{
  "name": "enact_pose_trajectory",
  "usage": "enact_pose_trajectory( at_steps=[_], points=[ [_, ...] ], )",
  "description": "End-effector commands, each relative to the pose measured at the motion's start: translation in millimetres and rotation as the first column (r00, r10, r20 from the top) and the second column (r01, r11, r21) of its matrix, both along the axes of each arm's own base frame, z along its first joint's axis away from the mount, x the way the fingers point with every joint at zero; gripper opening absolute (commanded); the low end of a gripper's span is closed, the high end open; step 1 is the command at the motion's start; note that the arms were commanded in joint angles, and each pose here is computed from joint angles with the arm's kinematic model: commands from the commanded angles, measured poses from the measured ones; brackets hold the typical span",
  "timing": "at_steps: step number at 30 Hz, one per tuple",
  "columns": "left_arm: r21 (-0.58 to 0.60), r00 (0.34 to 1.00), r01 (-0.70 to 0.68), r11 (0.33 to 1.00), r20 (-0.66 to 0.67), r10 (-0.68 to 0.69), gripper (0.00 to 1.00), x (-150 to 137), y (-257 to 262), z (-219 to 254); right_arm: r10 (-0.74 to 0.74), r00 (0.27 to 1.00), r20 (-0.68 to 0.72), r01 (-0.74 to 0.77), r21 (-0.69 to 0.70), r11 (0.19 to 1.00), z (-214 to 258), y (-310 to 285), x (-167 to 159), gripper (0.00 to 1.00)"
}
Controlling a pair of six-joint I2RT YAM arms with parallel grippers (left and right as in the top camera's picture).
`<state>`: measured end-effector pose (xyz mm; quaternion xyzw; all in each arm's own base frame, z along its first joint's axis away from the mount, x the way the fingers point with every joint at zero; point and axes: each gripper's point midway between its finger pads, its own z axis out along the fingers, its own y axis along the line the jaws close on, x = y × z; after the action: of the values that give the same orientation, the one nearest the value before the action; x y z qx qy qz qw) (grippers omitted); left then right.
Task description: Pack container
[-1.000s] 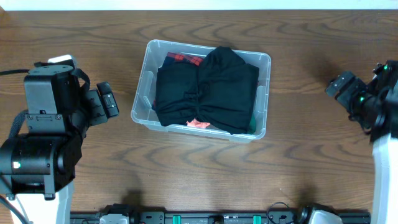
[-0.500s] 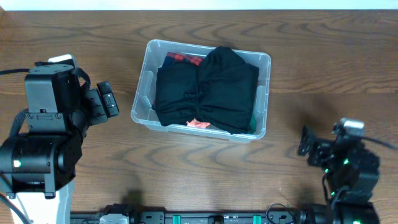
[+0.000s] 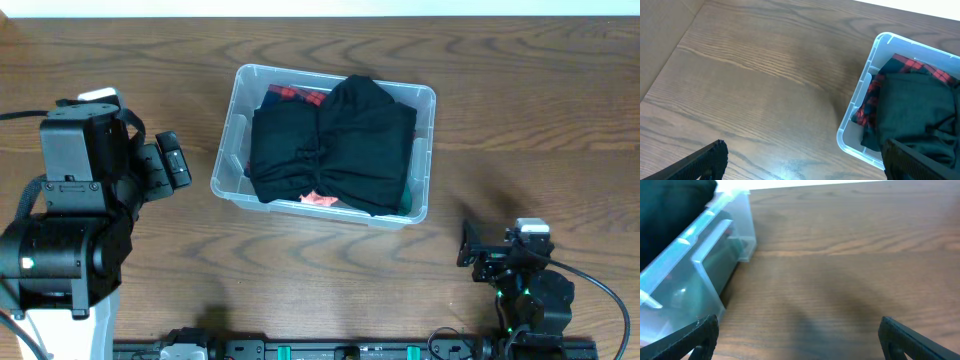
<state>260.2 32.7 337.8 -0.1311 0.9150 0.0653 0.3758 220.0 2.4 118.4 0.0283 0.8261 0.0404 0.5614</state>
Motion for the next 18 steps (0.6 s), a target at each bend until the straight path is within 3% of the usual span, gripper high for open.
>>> enact_pose_trajectory(
  at_steps=[1, 18],
  points=[
    [0.003, 1.000, -0.015, 1.000, 0.002, 0.015, 0.98, -0.2, 3.0, 0.9, 0.049, 0.999, 0.011, -0.049, -0.027, 0.998, 0.6, 7.6, 0.0, 0.99],
    [0.003, 1.000, -0.015, 1.000, 0.002, 0.015, 0.98, -0.2, 2.9, 0.9, 0.054, 0.999, 0.010, -0.053, -0.027, 0.998, 0.2, 8.5, -0.1, 0.99]
  ],
)
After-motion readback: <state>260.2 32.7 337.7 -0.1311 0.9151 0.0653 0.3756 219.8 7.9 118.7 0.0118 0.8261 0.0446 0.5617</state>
